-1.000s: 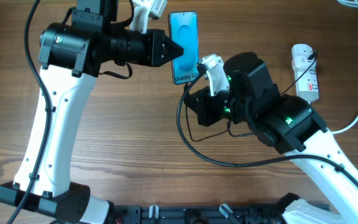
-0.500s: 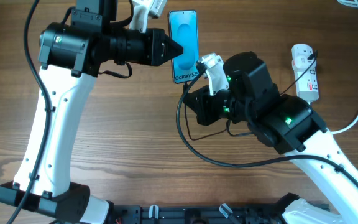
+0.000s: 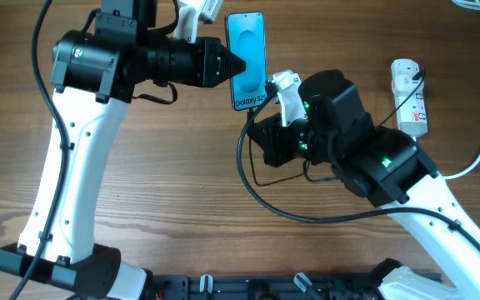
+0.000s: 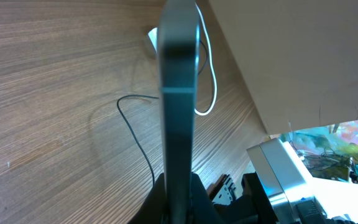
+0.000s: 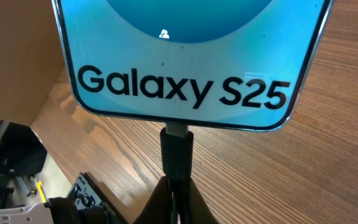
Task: Plug charger to phone and switch on socket
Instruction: 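Push the USB-C plug up into the phone's bottom port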
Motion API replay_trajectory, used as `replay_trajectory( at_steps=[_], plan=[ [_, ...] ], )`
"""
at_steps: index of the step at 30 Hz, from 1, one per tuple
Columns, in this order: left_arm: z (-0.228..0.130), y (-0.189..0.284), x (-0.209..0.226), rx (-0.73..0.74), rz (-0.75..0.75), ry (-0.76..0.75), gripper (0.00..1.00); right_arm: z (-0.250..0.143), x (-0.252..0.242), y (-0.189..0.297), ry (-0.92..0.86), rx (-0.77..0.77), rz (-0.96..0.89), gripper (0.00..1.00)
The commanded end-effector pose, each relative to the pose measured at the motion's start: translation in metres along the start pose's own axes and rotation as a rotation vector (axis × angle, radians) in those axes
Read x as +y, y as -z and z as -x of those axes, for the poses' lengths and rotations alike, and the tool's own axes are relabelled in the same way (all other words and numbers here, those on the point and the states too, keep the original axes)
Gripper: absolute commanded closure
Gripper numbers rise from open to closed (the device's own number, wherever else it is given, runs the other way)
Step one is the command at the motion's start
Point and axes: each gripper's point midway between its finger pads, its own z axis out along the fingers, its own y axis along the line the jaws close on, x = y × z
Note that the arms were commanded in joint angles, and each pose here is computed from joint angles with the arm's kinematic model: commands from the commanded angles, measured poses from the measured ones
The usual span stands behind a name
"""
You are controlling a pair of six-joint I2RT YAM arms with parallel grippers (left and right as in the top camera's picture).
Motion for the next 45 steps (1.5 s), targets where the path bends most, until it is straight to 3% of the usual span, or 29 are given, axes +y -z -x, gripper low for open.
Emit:
replay_trajectory(
  at_steps=[1, 27, 45],
  plan=[
    [0.0, 0.013, -0.019, -0.022, -0.044, -0.033, 0.96, 0.008, -0.006, 0.0, -0.008, -0.031, -0.035, 0.96],
    [-0.001, 0.013, -0.029, -0.018, -0.097, -0.068, 0.96, 0.012, 0.002, 0.007, -0.028, -0.005, 0.107, 0.96],
    [-0.002, 0.013, -0.028, -0.013, -0.093, -0.062, 0.96, 0.051, 0.007, 0.027, 0.077, -0.147, 0.05, 0.96]
  ],
)
